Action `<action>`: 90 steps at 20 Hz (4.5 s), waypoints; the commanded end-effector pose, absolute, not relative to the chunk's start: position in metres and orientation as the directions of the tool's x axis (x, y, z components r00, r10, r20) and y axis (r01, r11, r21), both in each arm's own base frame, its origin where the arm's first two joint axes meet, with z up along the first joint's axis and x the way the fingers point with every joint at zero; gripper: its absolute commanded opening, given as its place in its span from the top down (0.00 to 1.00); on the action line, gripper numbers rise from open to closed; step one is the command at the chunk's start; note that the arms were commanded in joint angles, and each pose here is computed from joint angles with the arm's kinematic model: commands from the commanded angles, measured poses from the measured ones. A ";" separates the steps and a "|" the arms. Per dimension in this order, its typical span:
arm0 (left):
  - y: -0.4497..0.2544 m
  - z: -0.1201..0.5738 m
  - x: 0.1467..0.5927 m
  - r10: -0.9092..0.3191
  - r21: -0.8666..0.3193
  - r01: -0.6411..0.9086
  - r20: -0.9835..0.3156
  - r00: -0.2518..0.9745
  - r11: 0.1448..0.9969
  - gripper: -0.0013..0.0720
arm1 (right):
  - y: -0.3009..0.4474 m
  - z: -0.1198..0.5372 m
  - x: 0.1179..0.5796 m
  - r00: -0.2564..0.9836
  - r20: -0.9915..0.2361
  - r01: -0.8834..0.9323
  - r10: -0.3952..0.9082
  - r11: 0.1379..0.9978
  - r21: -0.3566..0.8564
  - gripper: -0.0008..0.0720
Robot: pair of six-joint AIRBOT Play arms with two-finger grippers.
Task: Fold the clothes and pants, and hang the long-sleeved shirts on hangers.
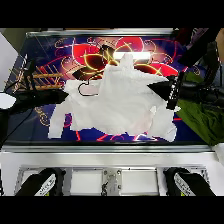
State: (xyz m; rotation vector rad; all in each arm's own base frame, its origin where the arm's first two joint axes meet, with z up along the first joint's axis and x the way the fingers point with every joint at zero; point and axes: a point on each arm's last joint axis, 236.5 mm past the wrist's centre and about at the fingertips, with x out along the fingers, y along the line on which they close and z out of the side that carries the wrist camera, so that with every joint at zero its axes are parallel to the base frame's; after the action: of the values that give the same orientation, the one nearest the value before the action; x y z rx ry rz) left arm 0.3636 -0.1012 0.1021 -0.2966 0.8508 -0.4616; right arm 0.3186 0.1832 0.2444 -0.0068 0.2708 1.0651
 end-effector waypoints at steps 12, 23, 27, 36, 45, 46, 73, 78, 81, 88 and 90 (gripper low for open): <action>-0.110 0.128 0.372 -0.515 -0.408 0.316 -0.645 0.564 0.857 0.25 | 0.183 0.253 0.330 0.498 -0.111 -0.840 0.860 0.510 0.185 0.99; -0.146 0.120 0.375 -0.433 -0.298 0.316 -0.679 0.593 0.901 0.21 | 0.193 0.252 0.324 0.467 -0.113 -0.857 0.877 0.480 0.189 0.98; -0.147 0.087 0.381 -0.379 -0.267 0.276 -0.746 0.547 0.923 0.21 | 0.195 0.252 0.323 0.463 -0.113 -0.859 0.879 0.476 0.189 0.98; -0.160 0.034 0.390 -0.412 -0.362 0.196 -0.801 0.435 0.911 0.61 | 0.195 0.252 0.323 0.464 -0.112 -0.858 0.879 0.477 0.188 0.98; -0.101 0.046 0.407 -0.355 -0.366 0.072 -0.804 0.477 0.928 0.97 | 0.198 0.267 0.302 0.443 -0.097 -0.880 0.891 0.453 0.142 0.99; -0.101 0.048 0.408 -0.355 -0.366 0.075 -0.801 0.482 0.928 0.97 | 0.200 0.266 0.299 0.430 -0.105 -0.886 0.897 0.442 0.140 0.99; -0.113 0.333 0.308 -0.306 -0.025 0.323 -0.392 0.867 0.946 0.97 | 0.234 0.279 0.281 0.357 0.340 -0.907 0.870 0.236 0.350 0.99; -0.075 0.310 0.336 -0.188 -0.041 0.191 -0.464 0.866 0.981 0.97 | 0.242 0.269 0.267 0.325 0.268 -0.906 0.907 0.218 0.363 0.99; -0.095 0.306 0.345 -0.274 -0.112 0.250 -0.460 0.845 0.962 0.97 | 0.248 0.254 0.263 0.311 0.206 -0.903 0.928 0.221 0.368 0.99; -0.138 0.334 0.316 -0.408 -0.125 0.391 -0.373 0.833 0.912 0.97 | 0.259 0.248 0.283 0.369 0.217 -0.891 0.904 0.278 0.359 0.99; -0.151 0.342 0.301 -0.454 -0.123 0.440 -0.351 0.819 0.889 0.97 | 0.260 0.256 0.293 0.384 0.286 -0.888 0.878 0.265 0.376 0.99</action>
State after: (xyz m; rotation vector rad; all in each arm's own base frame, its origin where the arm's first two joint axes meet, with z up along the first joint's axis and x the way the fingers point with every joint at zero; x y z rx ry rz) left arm 0.3177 -0.1344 0.3297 -0.0406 0.4191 -0.4100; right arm 0.2798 0.2586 0.2490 0.4750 0.0371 1.2239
